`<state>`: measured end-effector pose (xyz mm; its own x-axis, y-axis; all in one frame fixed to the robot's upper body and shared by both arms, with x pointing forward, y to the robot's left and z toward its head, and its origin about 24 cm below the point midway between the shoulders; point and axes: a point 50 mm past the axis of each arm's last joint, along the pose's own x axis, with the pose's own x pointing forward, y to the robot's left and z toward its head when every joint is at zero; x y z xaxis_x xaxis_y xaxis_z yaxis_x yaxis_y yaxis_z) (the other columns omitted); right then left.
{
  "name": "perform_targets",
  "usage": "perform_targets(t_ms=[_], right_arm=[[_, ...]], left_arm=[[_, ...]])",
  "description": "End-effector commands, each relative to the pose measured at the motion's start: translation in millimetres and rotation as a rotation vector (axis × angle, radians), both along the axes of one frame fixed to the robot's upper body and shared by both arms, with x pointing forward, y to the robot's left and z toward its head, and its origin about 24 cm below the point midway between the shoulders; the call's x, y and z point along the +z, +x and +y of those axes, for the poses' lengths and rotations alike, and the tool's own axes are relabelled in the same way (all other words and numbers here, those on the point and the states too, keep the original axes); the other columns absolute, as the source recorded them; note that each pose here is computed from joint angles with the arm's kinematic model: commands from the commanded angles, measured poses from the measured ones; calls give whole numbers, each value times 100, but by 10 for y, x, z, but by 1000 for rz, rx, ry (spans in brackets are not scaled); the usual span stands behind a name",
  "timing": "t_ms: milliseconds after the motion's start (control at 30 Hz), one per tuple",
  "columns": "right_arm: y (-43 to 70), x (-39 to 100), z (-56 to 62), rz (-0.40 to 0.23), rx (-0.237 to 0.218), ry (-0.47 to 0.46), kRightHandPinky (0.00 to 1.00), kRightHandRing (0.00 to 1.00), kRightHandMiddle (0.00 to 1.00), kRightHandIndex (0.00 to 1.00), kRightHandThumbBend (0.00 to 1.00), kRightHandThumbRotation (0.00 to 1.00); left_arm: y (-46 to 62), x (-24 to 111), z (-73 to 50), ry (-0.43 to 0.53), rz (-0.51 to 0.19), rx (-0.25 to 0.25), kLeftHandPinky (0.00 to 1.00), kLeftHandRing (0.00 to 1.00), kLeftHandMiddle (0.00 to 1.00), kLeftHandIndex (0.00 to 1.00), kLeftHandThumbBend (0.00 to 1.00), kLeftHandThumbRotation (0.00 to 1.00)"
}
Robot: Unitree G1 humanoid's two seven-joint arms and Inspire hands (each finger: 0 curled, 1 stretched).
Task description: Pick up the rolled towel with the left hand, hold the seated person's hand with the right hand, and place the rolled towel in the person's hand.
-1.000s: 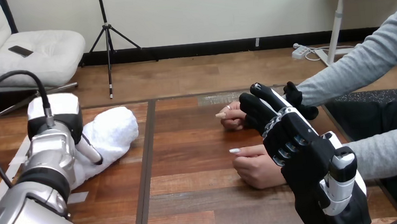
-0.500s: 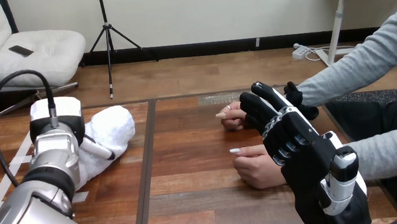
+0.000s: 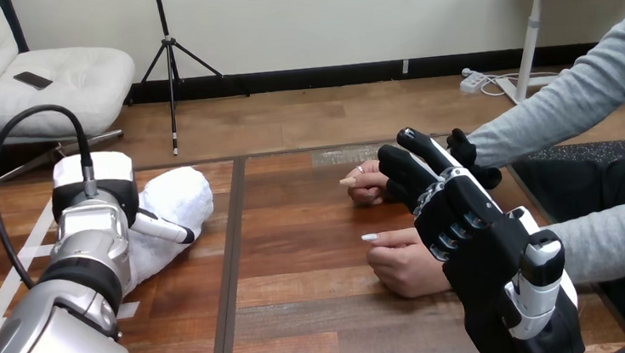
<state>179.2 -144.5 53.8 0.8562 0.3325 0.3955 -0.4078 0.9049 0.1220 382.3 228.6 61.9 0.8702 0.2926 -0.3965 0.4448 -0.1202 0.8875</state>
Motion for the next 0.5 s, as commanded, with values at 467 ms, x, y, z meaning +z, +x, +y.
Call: perform_targets(t_ms=[467], right_arm=[[58, 205, 13, -109, -16, 26, 100, 94, 90, 92, 100, 100]], left_arm=[[163, 299, -138, -29, -83, -20, 67, 78, 84, 88, 95, 69]])
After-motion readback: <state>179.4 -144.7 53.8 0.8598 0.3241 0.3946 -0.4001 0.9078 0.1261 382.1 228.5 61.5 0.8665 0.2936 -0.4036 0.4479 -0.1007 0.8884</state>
